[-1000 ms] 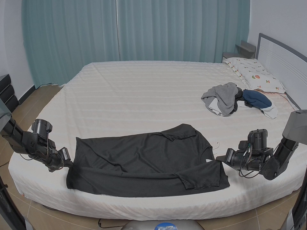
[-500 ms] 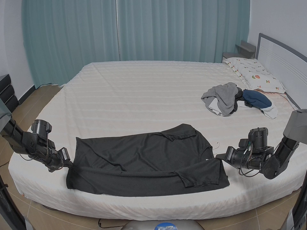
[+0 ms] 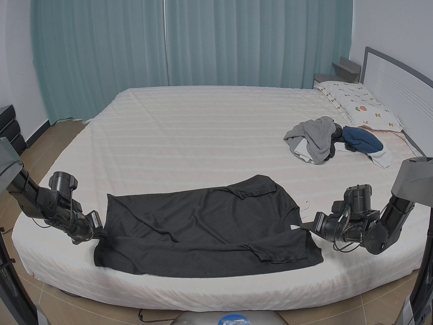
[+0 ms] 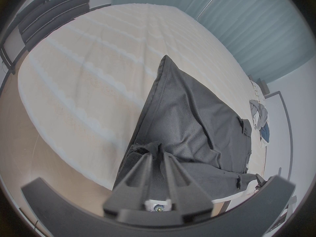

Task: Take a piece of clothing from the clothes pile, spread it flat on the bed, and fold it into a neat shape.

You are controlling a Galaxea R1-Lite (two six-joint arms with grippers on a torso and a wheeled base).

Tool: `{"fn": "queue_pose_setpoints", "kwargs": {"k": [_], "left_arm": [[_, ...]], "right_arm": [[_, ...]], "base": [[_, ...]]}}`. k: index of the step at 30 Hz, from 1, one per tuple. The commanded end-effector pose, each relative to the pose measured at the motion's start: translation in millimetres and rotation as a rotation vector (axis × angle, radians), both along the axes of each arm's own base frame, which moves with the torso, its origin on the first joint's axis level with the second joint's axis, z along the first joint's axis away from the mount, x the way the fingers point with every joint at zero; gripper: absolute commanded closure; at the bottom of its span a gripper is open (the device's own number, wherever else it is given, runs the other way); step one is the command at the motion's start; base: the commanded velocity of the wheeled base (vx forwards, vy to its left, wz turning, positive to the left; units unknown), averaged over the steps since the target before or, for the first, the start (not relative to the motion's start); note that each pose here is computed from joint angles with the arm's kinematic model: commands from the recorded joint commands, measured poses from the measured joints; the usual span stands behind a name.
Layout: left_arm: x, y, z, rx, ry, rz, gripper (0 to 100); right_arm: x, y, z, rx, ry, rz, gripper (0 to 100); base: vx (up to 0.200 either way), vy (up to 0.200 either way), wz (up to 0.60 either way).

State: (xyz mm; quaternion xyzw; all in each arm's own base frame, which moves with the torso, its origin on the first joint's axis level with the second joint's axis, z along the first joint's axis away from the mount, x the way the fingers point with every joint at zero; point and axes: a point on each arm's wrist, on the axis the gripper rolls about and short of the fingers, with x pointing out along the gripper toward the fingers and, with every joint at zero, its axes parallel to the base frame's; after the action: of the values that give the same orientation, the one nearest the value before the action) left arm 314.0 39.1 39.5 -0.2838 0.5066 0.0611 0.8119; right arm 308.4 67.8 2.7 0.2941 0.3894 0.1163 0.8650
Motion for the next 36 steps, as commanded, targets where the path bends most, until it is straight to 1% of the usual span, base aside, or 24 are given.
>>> {"fn": "queue_pose_setpoints", "kwargs": {"k": [1,2,4,6,7,8,15,18,20,21,26,30,36], "left_arm": [[1.2,1.3,-5.8,-0.014,0.023,0.013,0],[1.1,1.8,-5.8,-0.014,0.023,0.014,0],[0.4,2.1,-4.2,-0.014,0.02,0.016,0],[-0.2,3.0,-3.5,-0.013,0.018,0.019,0],[-1.3,3.4,-1.1,-0.012,0.012,0.02,0],[-1.6,3.8,1.9,-0.012,0.002,0.023,0],[-6.1,5.0,26.3,-0.011,-0.07,0.046,0],[-8.8,4.5,31.3,-0.015,-0.083,0.049,0],[-8.8,4.5,31.3,-0.015,-0.083,0.05,0],[-8.3,7.5,30.9,-0.021,-0.082,0.066,0],[-6.8,12.7,32.3,-0.068,-0.088,0.09,0],[-6.4,13.7,31.7,-0.07,-0.087,0.091,0],[-4.8,14.0,30.3,-0.07,-0.086,0.091,0]], "right_arm": [[9.2,4.8,-4.4,0.042,-0.03,-0.004,0],[8.5,4.7,-4.1,0.051,-0.027,-0.013,0],[8.6,3.2,1.4,0.104,-0.034,-0.054,0],[8.0,2.0,4.4,0.132,-0.041,-0.077,0],[7.3,-1.2,8.0,0.165,-0.054,-0.103,0],[6.8,-3.7,9.2,0.176,-0.06,-0.114,0],[-2.5,-13.1,18.7,0.192,-0.082,-0.141,0],[-5.6,-14.5,24.1,0.214,-0.082,-0.157,0],[-6.2,-14.6,26.7,0.231,-0.081,-0.167,0],[-7.1,-14.8,28.0,0.247,-0.073,-0.178,0],[-8.0,-14.9,26.5,0.248,-0.065,-0.181,0],[-8.3,-14.4,24.4,0.249,-0.056,-0.18,0],[-8.6,-14.0,22.8,0.247,-0.05,-0.179,0]], "base": [[0.0,0.0,0.0],[0.0,0.0,0.0],[0.0,0.0,0.0],[0.0,0.0,0.0],[0.0,0.0,0.0],[0.0,0.0,0.0],[0.0,0.0,0.0],[0.0,0.0,0.0],[0.0,0.0,0.0],[0.0,0.0,0.0],[0.0,0.2,0.0],[0.0,0.2,0.0],[0.0,0.0,0.0]]}}
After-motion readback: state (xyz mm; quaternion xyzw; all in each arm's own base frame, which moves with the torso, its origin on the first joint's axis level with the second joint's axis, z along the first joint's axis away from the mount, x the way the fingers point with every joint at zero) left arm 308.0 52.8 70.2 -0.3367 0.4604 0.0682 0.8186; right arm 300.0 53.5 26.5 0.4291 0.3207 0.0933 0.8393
